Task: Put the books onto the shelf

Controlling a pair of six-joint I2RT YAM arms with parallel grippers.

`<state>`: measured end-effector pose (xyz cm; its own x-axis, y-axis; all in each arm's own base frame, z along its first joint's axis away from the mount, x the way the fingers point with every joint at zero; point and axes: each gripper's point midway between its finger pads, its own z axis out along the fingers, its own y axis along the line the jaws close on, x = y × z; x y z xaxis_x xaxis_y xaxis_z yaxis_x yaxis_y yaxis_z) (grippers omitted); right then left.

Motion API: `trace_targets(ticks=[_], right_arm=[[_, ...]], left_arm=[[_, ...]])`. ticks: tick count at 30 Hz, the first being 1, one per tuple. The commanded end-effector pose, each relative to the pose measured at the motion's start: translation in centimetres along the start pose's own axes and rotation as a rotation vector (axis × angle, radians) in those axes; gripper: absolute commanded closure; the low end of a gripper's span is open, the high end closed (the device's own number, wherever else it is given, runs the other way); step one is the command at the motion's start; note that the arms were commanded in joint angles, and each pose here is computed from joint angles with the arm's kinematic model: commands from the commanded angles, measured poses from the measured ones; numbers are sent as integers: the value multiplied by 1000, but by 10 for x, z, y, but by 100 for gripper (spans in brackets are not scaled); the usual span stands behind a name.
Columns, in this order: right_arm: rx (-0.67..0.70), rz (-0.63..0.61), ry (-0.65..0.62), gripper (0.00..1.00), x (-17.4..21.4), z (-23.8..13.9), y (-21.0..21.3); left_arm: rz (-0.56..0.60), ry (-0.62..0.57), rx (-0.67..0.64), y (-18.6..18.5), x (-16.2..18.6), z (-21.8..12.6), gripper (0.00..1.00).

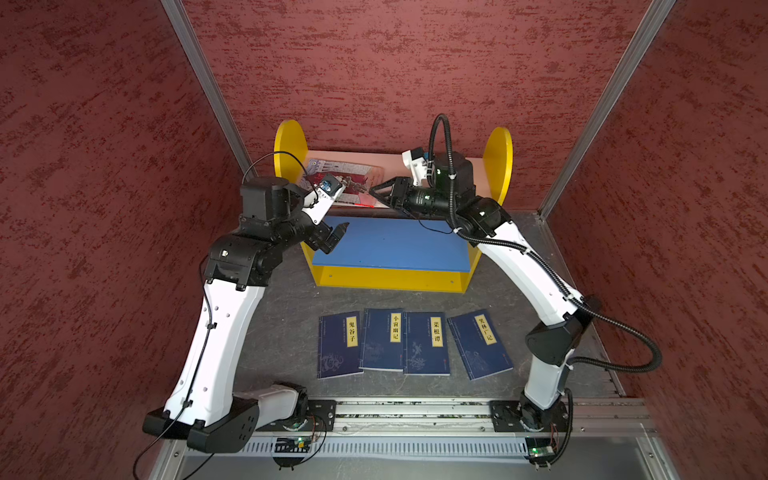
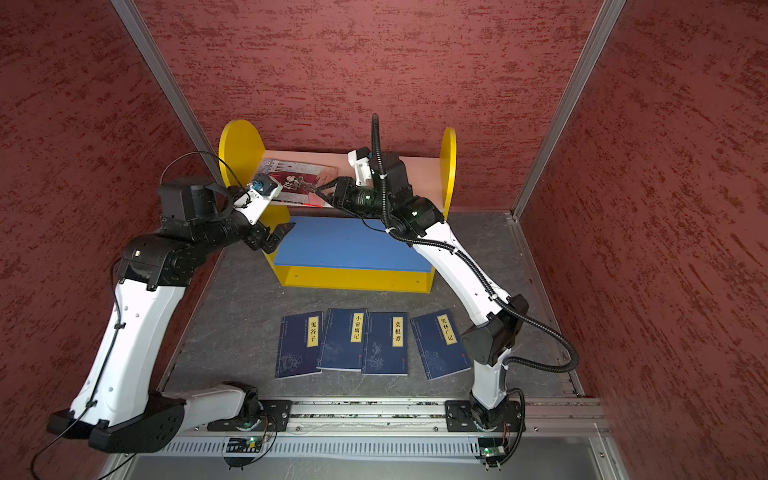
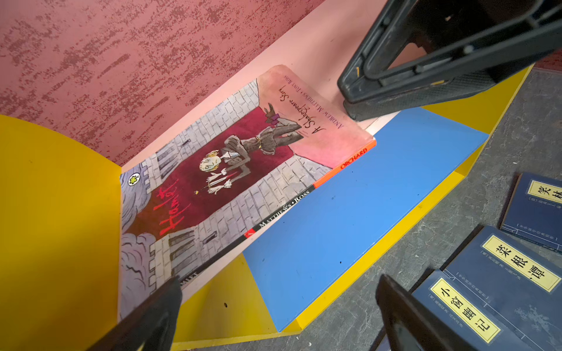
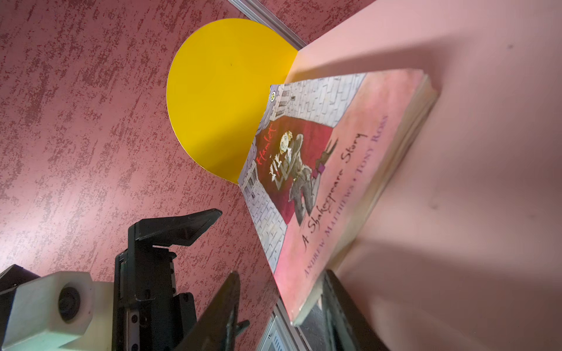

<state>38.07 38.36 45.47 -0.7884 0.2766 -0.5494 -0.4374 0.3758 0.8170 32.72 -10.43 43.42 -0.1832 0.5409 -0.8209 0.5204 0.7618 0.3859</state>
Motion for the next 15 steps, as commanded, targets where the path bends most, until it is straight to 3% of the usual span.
trace_targets(ticks=[1, 15], right_arm=[[-8, -22, -27, 55, -7, -1, 10], [-8, -34, -34, 55, -12, 6, 15]], left_arm=[[-31, -56, -14, 5, -12, -1, 1], [-50, -70, 3, 5, -11, 5, 1]])
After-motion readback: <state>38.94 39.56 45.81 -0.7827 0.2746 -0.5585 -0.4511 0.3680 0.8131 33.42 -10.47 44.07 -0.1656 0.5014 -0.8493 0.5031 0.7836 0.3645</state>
